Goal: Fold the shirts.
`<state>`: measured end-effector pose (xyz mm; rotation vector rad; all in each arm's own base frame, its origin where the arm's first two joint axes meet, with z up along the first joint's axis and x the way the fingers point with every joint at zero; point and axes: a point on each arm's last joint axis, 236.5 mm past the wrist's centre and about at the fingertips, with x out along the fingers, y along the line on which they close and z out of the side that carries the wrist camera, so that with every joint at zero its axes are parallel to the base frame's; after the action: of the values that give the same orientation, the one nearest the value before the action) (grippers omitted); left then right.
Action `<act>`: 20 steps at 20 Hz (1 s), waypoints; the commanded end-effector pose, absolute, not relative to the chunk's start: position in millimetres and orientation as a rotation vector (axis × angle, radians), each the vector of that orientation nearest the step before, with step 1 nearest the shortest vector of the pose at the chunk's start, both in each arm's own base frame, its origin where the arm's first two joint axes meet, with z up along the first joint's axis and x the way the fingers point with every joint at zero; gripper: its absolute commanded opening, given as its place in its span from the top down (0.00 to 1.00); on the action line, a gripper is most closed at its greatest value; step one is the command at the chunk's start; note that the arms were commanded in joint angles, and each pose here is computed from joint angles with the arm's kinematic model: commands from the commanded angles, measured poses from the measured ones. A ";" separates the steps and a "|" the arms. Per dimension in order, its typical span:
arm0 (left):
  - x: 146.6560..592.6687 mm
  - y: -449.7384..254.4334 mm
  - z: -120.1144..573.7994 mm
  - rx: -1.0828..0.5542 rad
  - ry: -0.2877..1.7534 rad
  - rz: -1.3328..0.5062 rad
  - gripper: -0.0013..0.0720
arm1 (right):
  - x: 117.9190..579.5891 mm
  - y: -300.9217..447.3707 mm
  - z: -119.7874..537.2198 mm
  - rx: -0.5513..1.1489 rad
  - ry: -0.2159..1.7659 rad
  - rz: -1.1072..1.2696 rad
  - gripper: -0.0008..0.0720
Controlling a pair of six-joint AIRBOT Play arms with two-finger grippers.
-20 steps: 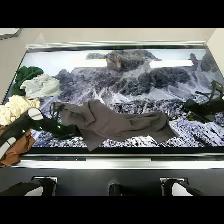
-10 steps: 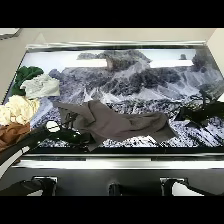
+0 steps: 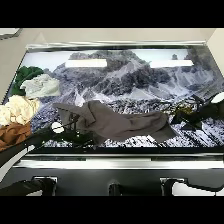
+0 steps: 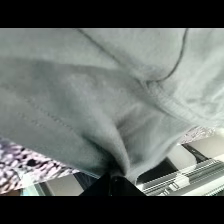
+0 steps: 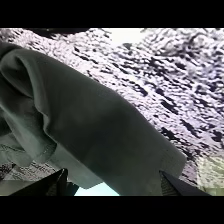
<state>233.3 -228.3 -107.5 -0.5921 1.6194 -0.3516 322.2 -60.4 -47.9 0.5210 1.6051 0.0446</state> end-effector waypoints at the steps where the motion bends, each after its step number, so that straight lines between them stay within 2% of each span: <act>1: 235.8 -227.5 -109.3 -0.594 1.611 -0.341 0.94 | 316.5 -51.0 -58.4 0.546 1.631 0.086 0.03; 5: 236.1 -227.3 -107.7 -0.588 1.606 -0.347 0.94 | 295.2 -27.2 -81.6 0.495 1.693 0.176 0.03; 9: 239.1 -228.4 -98.3 -0.576 1.573 -0.376 0.94 | 315.6 -18.6 -98.3 0.300 1.640 0.152 0.05; 10: 240.2 -228.9 -94.6 -0.569 1.559 -0.389 0.94 | 320.9 -17.6 -101.2 0.252 1.629 0.129 0.21; 12: 242.6 -229.5 -87.1 -0.569 1.535 -0.401 0.94 | 320.8 -20.2 -105.0 0.163 1.644 0.083 0.84; 13: 243.5 -229.8 -83.8 -0.560 1.521 -0.415 0.94 | 318.6 -21.2 -105.2 0.140 1.656 0.065 0.93; 16: 248.4 -229.0 -67.9 -0.533 1.465 -0.447 0.94 | 315.0 -18.5 -84.0 0.132 1.671 0.079 0.93; 18: 263.3 -222.6 -38.5 -0.445 1.360 -0.484 0.94 | 339.6 -18.4 -43.3 0.133 1.531 0.070 0.93; 20: 289.9 -210.5 10.6 -0.385 1.211 -0.484 0.94 | 377.0 -22.4 20.1 0.136 1.283 0.030 0.93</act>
<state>266.3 -225.4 -36.0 -0.4735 1.3628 -0.4808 344.2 -19.4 -42.1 0.1417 1.5065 0.0705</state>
